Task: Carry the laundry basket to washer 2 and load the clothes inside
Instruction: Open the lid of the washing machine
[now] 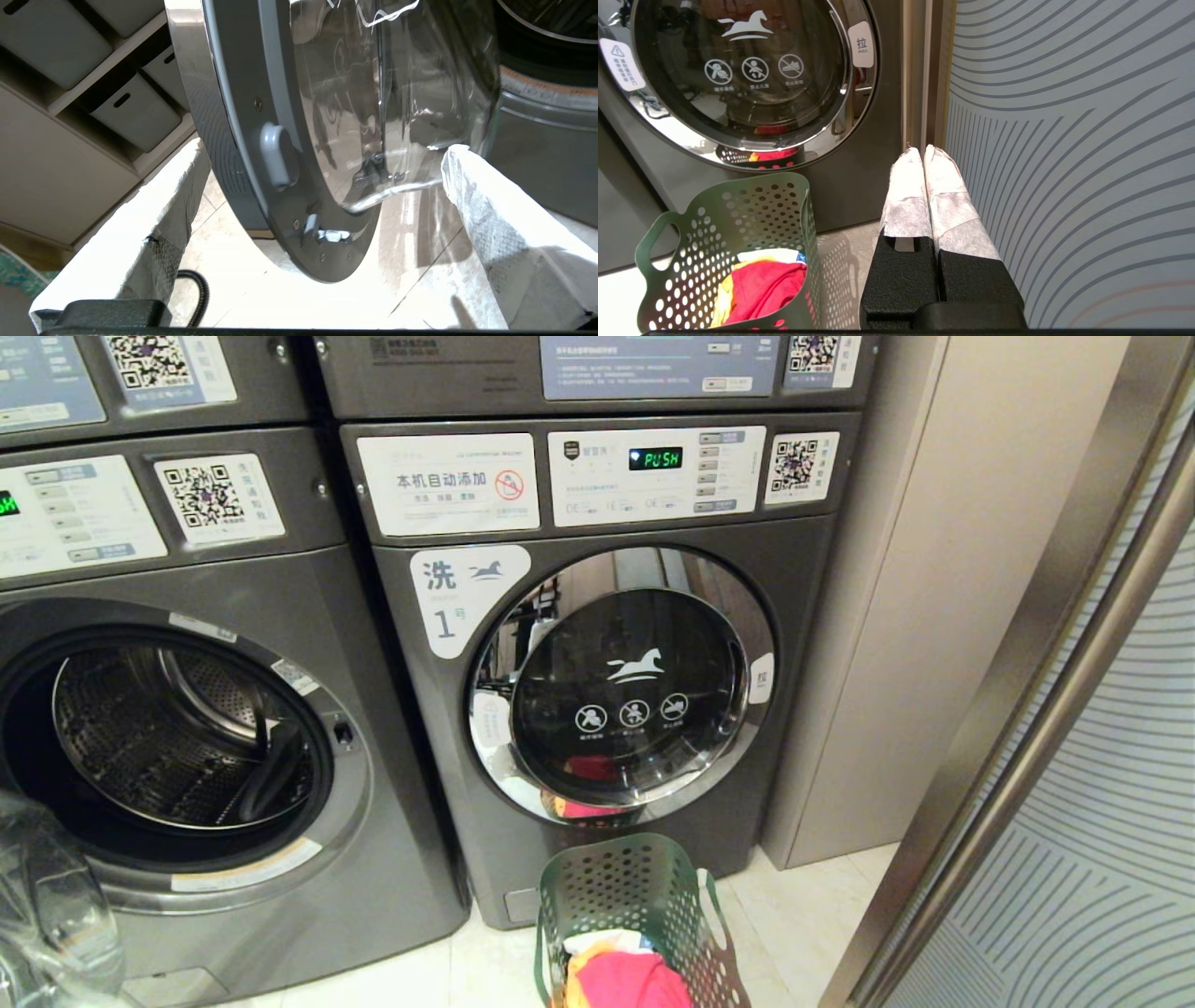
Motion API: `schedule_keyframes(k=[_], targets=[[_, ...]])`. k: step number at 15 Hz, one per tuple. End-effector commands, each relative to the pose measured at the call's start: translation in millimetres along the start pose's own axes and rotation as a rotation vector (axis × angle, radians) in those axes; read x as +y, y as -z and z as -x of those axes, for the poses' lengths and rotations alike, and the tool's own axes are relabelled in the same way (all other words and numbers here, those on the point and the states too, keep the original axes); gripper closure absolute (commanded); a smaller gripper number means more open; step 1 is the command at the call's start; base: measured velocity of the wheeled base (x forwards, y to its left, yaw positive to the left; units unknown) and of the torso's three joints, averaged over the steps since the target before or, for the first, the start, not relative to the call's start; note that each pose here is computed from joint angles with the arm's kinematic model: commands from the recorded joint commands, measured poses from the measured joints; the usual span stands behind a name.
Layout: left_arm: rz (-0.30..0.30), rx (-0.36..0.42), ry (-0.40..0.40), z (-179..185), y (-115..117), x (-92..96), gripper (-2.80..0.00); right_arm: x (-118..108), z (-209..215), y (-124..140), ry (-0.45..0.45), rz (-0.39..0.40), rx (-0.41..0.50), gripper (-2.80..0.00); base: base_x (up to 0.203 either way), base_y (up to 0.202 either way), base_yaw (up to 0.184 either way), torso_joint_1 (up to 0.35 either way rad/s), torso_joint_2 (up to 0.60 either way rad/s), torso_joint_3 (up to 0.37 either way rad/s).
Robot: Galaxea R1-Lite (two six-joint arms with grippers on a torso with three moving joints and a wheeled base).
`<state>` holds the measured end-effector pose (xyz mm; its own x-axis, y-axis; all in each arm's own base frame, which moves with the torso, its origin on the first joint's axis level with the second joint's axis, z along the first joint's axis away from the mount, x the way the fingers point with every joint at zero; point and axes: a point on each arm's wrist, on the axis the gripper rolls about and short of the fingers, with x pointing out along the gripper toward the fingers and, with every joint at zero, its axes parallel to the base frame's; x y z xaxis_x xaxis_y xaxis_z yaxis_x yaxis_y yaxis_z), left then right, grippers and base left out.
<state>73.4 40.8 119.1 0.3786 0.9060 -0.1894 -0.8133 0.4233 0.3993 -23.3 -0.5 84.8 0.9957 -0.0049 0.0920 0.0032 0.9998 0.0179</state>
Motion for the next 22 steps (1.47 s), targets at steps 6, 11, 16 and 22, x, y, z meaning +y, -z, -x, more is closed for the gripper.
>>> schedule_keyframes(k=[6,11,16,22], targets=[[-0.086,0.115,-0.051,-15.5,6.1,-10.4,-2.80,-0.1,-1.9,9.5,0.000,0.000,0.034,0.00,0.000,0.000,0.000,0.000,0.00,0.000],[-0.066,0.179,-0.166,-23.0,9.8,-13.8,-2.80,-0.1,-1.9,9.5,0.000,0.000,0.034,0.00,0.000,0.000,0.000,0.000,0.00,0.000],[-0.058,0.177,-0.121,-36.6,-10.3,-22.2,-2.80,-0.1,-1.9,9.5,0.000,0.000,0.034,0.00,0.000,0.000,0.000,0.000,0.00,0.000],[-0.022,0.218,-0.147,-53.9,-19.5,-15.2,-2.80,-0.1,-1.9,9.5,0.000,0.000,0.034,0.00,0.000,0.000,0.000,0.000,0.00,0.000]])
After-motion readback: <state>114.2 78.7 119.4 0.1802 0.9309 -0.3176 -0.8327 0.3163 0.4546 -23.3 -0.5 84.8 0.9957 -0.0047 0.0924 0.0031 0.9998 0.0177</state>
